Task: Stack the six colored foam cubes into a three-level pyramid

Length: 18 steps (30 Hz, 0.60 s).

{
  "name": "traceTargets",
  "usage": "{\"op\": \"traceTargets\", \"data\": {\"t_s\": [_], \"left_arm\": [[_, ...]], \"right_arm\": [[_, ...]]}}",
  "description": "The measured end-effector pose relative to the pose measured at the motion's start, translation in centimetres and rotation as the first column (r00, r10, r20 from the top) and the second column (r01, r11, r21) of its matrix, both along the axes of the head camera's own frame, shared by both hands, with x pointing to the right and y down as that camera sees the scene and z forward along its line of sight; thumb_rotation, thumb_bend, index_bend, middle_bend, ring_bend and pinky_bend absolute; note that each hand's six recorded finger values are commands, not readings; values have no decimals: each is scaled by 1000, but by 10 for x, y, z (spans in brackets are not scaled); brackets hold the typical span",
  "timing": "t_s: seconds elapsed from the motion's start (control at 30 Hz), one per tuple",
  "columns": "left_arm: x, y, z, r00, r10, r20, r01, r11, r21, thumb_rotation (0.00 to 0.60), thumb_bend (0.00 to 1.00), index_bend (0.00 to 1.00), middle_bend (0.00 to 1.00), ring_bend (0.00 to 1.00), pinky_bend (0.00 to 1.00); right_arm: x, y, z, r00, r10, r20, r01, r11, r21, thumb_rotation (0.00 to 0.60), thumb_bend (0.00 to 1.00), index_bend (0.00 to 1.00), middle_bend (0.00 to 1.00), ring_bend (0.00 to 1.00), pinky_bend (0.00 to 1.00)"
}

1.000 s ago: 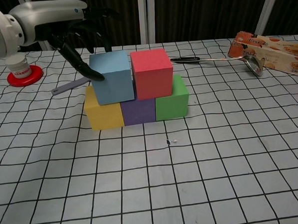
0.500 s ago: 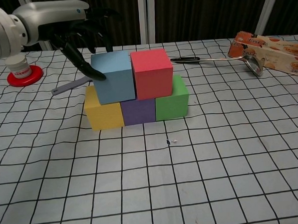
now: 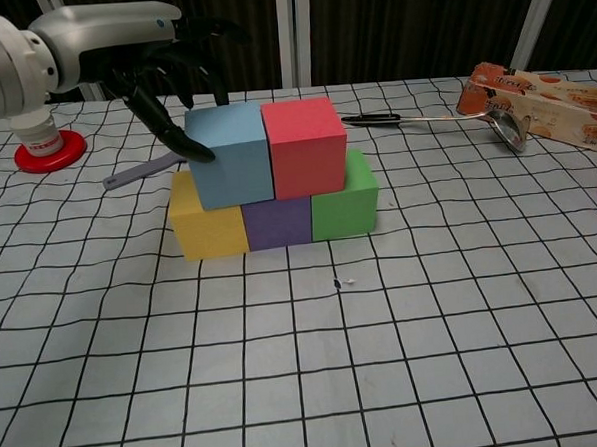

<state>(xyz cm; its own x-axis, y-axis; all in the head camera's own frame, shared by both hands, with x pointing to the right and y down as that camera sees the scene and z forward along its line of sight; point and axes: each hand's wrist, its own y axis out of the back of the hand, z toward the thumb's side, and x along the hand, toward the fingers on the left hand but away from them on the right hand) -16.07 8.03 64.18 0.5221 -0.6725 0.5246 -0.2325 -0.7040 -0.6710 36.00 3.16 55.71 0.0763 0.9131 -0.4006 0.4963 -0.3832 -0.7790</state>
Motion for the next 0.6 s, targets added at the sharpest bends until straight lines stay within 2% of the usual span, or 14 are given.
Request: {"op": "traceTargets", "data": {"t_s": [0.6], "left_arm": [[1, 0, 1, 1000, 7, 2, -7, 1000, -1, 600, 57, 60, 460, 185, 314]], "right_arm": [[3, 1, 3, 1000, 9, -2, -9, 1000, -9, 600, 60, 0, 18, 0, 0]]}}
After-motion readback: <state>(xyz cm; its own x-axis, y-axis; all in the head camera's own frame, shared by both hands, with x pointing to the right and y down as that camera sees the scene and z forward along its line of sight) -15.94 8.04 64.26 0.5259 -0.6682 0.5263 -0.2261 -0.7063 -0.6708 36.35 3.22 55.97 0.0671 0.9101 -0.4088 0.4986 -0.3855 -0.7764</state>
